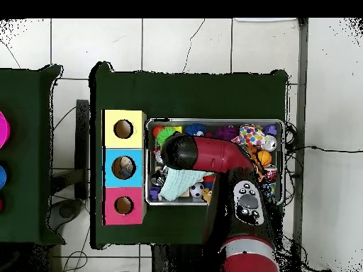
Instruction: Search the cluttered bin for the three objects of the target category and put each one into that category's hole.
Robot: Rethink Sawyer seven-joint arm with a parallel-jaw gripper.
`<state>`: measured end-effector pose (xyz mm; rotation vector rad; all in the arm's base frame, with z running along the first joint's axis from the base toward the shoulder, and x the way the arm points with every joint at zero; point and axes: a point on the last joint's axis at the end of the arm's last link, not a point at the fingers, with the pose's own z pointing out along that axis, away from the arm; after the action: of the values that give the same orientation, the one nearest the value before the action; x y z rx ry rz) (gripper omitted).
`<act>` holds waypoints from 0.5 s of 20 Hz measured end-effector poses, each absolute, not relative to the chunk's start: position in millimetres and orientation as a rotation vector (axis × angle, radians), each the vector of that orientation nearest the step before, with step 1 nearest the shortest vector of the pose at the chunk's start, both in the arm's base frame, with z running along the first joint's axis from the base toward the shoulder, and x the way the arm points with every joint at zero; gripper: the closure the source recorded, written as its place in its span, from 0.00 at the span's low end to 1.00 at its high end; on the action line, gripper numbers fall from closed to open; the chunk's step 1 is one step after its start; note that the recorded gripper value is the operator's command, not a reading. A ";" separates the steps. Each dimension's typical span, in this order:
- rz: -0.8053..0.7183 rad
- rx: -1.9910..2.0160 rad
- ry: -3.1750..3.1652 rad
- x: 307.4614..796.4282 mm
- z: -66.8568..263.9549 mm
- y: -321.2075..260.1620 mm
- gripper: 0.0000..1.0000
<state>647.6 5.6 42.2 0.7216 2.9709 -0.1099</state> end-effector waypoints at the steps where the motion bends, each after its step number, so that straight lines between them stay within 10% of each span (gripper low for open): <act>1: -0.114 0.716 2.974 644.5 44.9 10.1 0.00; 10: -0.123 0.710 2.973 627.0 44.6 16.5 0.00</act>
<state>627.0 16.5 44.6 0.7095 2.9730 -0.1230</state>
